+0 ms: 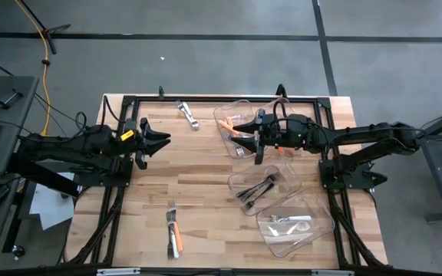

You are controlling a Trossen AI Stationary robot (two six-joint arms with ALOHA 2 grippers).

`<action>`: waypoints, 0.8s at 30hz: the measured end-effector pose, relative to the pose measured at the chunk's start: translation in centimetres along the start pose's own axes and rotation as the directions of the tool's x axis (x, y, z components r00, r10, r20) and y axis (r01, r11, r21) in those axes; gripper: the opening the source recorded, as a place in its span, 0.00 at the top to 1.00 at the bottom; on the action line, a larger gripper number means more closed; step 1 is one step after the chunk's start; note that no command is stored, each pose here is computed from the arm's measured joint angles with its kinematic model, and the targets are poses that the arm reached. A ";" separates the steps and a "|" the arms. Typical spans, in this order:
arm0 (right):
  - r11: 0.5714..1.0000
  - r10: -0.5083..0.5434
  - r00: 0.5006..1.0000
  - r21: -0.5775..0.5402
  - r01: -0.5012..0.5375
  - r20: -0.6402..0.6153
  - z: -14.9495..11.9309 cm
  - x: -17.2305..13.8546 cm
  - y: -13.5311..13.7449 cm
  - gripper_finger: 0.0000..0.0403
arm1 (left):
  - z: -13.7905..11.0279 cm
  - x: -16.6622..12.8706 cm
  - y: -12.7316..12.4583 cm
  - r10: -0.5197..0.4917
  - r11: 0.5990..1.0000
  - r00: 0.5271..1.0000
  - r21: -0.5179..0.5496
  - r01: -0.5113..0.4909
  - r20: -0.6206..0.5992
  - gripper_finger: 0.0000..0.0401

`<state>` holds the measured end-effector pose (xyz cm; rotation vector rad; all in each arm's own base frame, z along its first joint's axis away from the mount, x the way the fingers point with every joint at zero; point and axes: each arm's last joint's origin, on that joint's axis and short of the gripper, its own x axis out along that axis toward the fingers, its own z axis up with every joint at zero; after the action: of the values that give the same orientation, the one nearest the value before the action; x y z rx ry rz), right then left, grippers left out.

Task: Sort silverware by color (type)
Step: Move the top white fork to the bottom

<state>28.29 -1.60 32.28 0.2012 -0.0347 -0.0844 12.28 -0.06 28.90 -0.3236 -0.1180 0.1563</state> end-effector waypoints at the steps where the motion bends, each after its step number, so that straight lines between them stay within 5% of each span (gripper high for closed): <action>1: 1.000 0.000 1.000 0.000 0.000 0.000 0.0 0.0 0.0 0.55 | 0.1 0.0 0.0 -0.003 1.000 1.000 -0.002 0.003 0.009 0.76; 10: 1.000 0.000 1.000 0.000 0.000 -0.001 0.0 0.0 0.0 0.55 | 0.4 0.0 -0.1 -0.007 0.996 0.999 -0.084 0.011 0.046 0.76; 13: 1.000 0.000 1.000 0.000 0.000 -0.001 0.0 0.0 0.0 0.55 | 0.4 0.1 0.2 0.106 0.981 0.992 -0.168 -0.093 0.069 0.76; 17: 1.000 0.000 1.000 0.000 0.000 -0.001 0.0 0.0 0.0 0.55 | -0.2 1.0 0.8 0.298 0.907 0.952 -0.332 -0.258 0.075 0.76; 24: 1.000 -0.003 1.000 -0.001 0.003 -0.016 -0.2 0.0 0.0 0.55 | -2.2 4.7 2.1 0.356 0.865 0.930 -0.345 -0.366 -0.095 0.76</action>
<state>28.30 -1.60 32.12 0.2010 -0.0187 -0.0861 16.90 1.98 26.55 -0.7130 -0.0557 0.5075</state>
